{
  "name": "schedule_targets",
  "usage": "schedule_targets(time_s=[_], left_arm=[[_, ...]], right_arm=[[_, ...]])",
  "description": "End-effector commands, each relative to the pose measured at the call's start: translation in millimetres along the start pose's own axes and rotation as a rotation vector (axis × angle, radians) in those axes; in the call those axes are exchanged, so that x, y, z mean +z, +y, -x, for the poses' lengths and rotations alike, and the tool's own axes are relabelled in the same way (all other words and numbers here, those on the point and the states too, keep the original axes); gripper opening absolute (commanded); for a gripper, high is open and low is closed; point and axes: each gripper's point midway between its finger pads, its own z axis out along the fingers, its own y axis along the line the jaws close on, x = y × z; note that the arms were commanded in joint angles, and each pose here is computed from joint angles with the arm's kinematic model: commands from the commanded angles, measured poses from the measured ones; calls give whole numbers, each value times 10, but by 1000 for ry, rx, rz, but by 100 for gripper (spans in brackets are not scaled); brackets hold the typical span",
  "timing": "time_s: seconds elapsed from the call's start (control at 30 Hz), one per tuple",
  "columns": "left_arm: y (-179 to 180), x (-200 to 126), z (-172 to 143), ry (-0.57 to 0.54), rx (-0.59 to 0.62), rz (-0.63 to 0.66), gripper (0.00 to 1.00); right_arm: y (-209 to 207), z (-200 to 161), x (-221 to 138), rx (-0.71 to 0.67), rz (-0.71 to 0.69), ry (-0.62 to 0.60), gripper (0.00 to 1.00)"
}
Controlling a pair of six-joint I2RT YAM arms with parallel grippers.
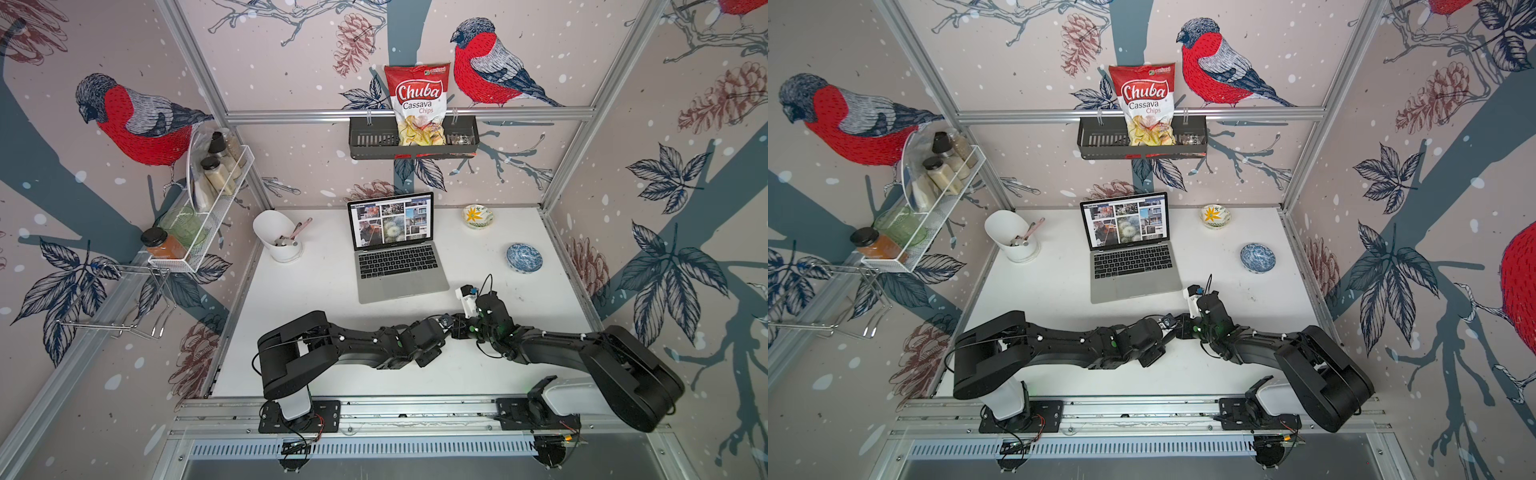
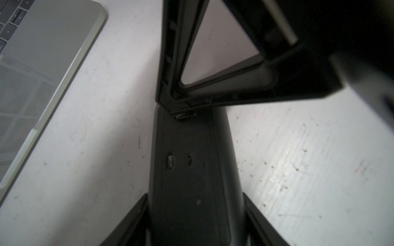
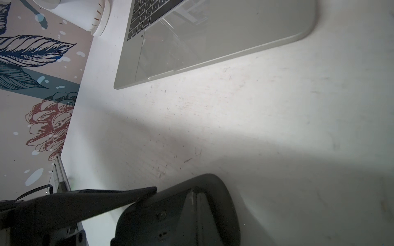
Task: Remove the wireless mouse receiver from the laptop
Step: Insert the USB plug into the mouse, then place the mouse at the center of the board.
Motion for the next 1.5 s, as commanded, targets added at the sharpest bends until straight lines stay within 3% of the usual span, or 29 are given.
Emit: schedule_targets(time_s=[0.0,0.2,0.3,0.43,0.7,0.9,1.03,1.47], left_arm=[[24,-5,-401,150,50,2,64],[41,-20,-332,130,49,10,64],[43,-21,-313,120,44,11,64],[22,-10,-289,106,39,2,64],[-43,77,-278,144,55,-22,68],[-89,105,-274,149,66,-45,65],[-89,102,-291,146,65,-50,62],[-68,11,-169,91,45,-86,50]], right_arm=[[-110,-226,-17,32,-38,77,0],[71,206,-241,-53,-55,-68,0],[161,464,-467,-111,-90,-163,22],[180,657,-756,-158,-152,-256,42],[86,672,-989,-174,-205,-312,58],[127,895,-1303,-192,-263,-434,60],[316,993,-1480,-231,-194,-523,65],[536,1068,-1592,-307,-166,-504,57]])
